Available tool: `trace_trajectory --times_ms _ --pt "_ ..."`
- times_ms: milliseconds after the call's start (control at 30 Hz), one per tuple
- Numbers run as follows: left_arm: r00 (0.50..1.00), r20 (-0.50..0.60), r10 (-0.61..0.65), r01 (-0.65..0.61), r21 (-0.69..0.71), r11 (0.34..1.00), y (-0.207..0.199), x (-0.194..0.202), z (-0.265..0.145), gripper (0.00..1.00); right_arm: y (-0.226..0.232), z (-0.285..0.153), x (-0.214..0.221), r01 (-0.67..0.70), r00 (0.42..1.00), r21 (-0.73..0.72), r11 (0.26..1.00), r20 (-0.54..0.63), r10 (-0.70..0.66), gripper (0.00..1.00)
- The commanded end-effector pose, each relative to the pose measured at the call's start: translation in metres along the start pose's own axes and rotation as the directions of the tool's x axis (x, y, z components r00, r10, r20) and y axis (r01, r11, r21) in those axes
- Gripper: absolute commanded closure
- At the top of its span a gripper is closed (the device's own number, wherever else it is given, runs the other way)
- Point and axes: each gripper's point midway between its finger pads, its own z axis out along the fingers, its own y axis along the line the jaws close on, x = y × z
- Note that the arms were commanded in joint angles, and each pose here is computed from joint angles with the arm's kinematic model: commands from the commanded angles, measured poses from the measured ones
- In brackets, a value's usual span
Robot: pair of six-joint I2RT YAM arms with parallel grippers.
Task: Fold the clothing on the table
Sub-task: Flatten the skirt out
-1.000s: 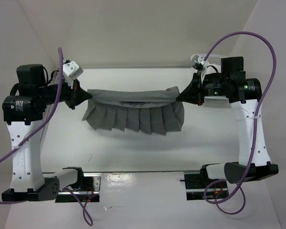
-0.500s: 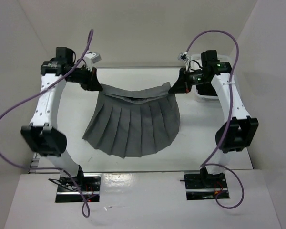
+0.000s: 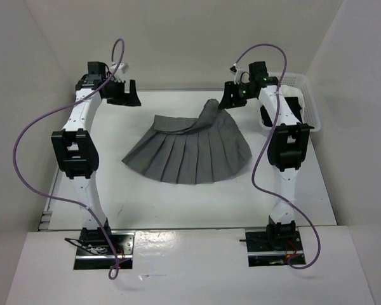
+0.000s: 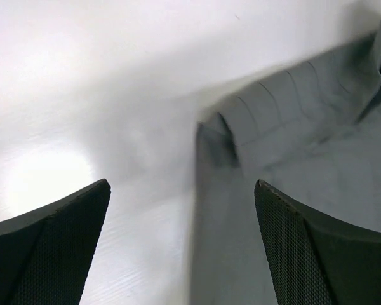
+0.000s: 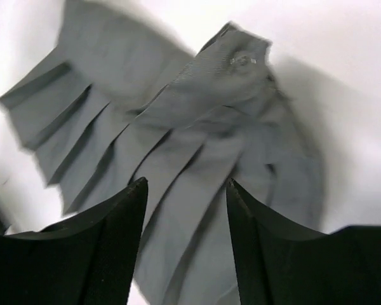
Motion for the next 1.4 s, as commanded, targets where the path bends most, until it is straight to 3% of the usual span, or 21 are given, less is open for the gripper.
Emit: trace_trajectory --times_ms 0,200,367,533,933,1167,1233,1300,1333,1367 --pt "0.985 0.175 0.016 0.001 -0.098 0.995 0.006 -0.048 -0.035 0.0 0.008 -0.035 -0.063 0.082 0.98 0.218 0.972 0.16 -0.119 0.41" --pt "0.999 0.036 0.013 -0.01 -0.074 0.997 -0.01 0.016 -0.021 0.0 0.029 -0.037 -0.043 0.213 0.967 0.311 0.926 0.072 -0.246 0.35" --pt "0.988 -0.154 0.028 -0.046 -0.116 0.992 -0.023 0.096 -0.004 0.0 0.055 -0.006 0.009 0.361 0.932 0.318 0.877 -0.099 -0.348 0.32" --pt "0.968 -0.242 0.074 -0.116 -0.164 0.98 -0.033 0.139 0.001 0.0 0.056 0.014 0.057 0.404 0.911 0.3 0.864 -0.214 -0.352 0.32" --pt "0.949 -0.315 0.004 -0.085 -0.241 0.967 -0.04 0.201 -0.002 0.0 0.055 0.017 0.087 0.397 0.907 0.255 0.882 -0.259 -0.333 0.32" --pt "0.956 -0.294 -0.009 -0.078 -0.282 0.956 -0.04 0.2 -0.015 0.01 0.118 0.022 0.052 0.531 0.845 0.216 0.82 -0.207 -0.493 0.32" --pt "0.953 -0.303 -0.013 -0.071 -0.264 0.962 -0.042 0.203 -0.011 0.15 0.14 0.03 0.046 0.57 0.82 0.194 0.799 -0.203 -0.536 0.32" --pt "0.949 -0.315 -0.018 -0.066 -0.255 0.965 -0.042 0.207 -0.008 0.41 0.162 0.037 0.034 0.602 0.798 0.174 0.779 -0.176 -0.577 0.32" --pt "0.943 -0.332 -0.025 -0.063 -0.254 0.965 -0.042 0.212 -0.007 0.59 0.164 0.046 0.033 0.607 0.794 0.166 0.777 -0.177 -0.582 0.32" --pt "0.938 -0.346 -0.022 -0.07 -0.25 0.966 -0.04 0.216 -0.005 0.66 0.168 0.044 0.021 0.611 0.791 0.183 0.77 -0.153 -0.592 0.32"
